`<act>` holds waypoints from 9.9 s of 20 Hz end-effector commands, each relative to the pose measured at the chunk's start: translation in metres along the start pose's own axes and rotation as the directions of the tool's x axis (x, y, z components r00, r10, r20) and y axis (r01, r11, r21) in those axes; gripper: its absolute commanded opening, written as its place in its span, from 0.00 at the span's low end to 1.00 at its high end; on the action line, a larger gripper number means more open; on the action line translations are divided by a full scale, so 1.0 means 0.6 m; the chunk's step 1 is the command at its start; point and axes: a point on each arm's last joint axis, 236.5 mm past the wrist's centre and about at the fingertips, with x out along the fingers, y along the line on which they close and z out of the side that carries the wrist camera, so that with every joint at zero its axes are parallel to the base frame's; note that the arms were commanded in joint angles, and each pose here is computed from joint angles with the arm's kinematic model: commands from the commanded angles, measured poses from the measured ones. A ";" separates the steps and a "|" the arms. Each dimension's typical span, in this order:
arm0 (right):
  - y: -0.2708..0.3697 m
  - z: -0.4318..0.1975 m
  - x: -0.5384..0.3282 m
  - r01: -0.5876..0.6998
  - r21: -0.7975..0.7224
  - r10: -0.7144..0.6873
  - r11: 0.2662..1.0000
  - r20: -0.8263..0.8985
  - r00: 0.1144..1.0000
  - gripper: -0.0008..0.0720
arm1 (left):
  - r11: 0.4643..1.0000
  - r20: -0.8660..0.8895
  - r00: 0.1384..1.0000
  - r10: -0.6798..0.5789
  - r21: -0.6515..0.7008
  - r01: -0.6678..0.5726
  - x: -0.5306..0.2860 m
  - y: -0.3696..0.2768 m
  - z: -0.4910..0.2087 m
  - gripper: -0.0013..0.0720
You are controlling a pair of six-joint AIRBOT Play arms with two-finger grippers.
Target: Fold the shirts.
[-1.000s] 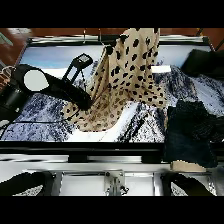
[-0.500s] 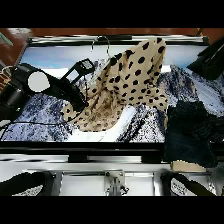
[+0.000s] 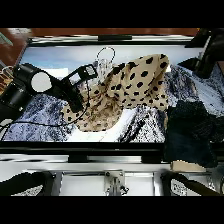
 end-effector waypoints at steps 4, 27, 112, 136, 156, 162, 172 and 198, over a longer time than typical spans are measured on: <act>0.010 -0.021 0.115 -0.094 -0.082 0.089 0.992 -0.057 0.994 0.82 | 1.000 0.001 1.000 -0.009 0.020 0.009 0.000 -0.003 0.001 0.07; 0.048 -0.041 0.187 -0.231 0.006 0.231 0.973 -0.019 0.973 0.09 | 0.919 0.098 0.914 0.395 -0.027 -0.394 -0.041 0.213 -0.006 0.93; 0.068 0.066 0.150 -0.106 0.358 0.143 0.928 -0.079 0.987 0.09 | 0.774 0.774 0.406 0.486 -0.597 0.213 -0.436 0.311 0.157 0.07; 0.060 0.248 0.050 -0.132 0.558 -0.001 0.819 0.233 0.973 0.09 | 0.855 0.360 0.796 0.486 -0.387 -0.346 -0.299 0.224 0.064 0.61; -0.111 0.055 -0.112 0.540 0.725 -0.519 0.427 -0.293 0.803 0.09 | 0.795 0.600 0.522 0.607 -0.469 -0.384 -0.503 0.165 0.152 0.65; -0.178 -0.096 -0.307 0.759 0.651 -0.644 -0.009 -0.585 0.494 0.09 | 0.796 0.588 0.539 0.603 -0.492 -0.354 -0.513 0.152 0.135 0.64; -0.107 -0.312 -0.508 0.821 0.396 -0.441 -0.411 -0.875 0.201 0.09 | 0.800 0.571 0.565 0.596 -0.489 -0.349 -0.501 0.150 0.130 0.64; 0.115 -0.456 -0.781 0.718 -0.104 -0.017 -0.688 -0.987 -0.159 0.09 | 0.799 0.573 0.562 0.596 -0.489 -0.349 -0.503 0.150 0.129 0.64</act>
